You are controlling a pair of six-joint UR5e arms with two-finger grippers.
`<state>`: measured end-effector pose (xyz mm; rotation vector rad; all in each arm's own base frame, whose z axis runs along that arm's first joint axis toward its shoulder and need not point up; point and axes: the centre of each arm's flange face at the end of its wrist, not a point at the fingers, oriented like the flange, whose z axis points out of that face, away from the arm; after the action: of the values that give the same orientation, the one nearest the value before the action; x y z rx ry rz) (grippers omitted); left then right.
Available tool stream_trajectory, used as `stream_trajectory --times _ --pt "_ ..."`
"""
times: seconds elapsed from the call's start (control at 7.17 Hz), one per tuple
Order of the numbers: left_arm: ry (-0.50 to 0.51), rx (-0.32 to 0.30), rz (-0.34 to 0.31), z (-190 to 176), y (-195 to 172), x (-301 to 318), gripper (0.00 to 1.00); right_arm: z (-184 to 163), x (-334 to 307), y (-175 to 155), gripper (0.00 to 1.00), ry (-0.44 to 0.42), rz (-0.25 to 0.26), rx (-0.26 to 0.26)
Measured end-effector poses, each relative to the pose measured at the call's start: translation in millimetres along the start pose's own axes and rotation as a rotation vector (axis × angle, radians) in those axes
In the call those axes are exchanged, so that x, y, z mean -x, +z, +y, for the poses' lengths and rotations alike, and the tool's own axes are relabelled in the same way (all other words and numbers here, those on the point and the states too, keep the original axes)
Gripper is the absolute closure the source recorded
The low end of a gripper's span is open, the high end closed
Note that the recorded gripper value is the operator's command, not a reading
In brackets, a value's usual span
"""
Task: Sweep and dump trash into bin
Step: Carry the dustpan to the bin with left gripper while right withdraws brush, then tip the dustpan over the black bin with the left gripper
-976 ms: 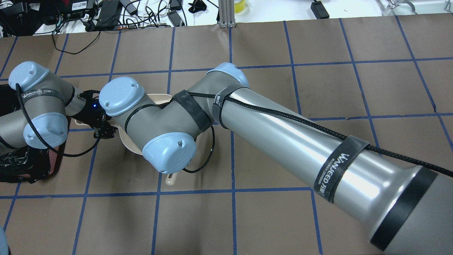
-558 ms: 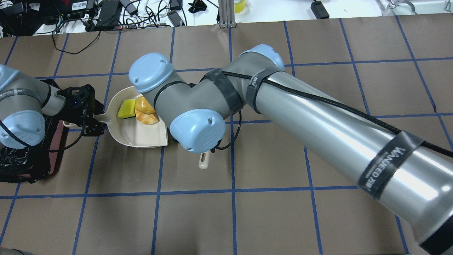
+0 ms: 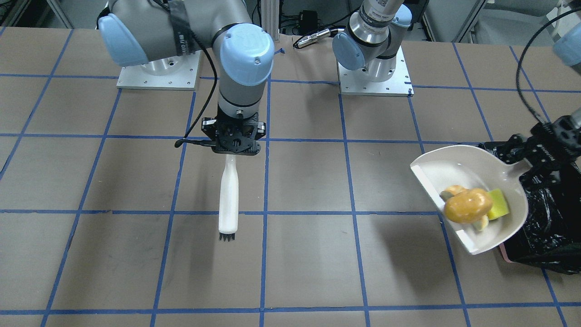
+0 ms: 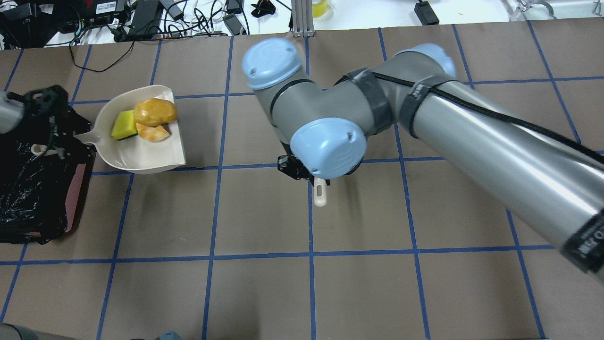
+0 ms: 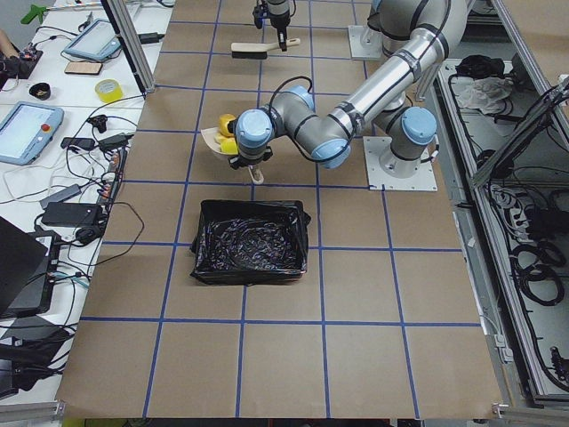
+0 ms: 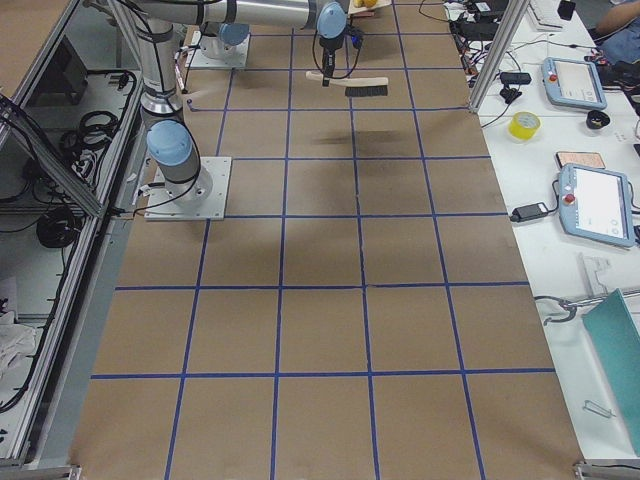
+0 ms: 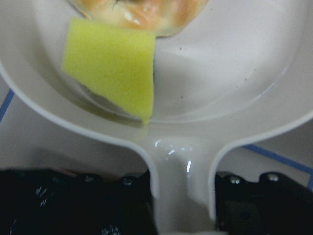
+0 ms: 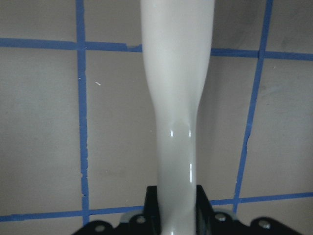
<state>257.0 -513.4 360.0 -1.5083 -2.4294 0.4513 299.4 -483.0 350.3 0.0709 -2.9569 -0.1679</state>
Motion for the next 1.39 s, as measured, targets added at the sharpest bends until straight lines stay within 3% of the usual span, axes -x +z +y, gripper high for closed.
stream_trajectory --times 0.42,0.7,1.12,1.39 --pt "-0.236 0.041 -0.048 131 -73 -13 1.0 -37 -100 3 1.0 -0.029 -0.026 0.005" --pt "-0.352 0.105 -0.07 190 -105 -31 1.0 -56 -172 16 1.0 -0.055 -0.05 0.016" --pt "-0.403 0.304 -0.048 226 -143 -45 1.0 -69 -264 59 1.0 -0.086 -0.07 -0.03" --pt "-0.328 0.521 -0.024 201 -150 -28 1.0 -65 -311 97 1.0 -0.105 -0.072 -0.05"
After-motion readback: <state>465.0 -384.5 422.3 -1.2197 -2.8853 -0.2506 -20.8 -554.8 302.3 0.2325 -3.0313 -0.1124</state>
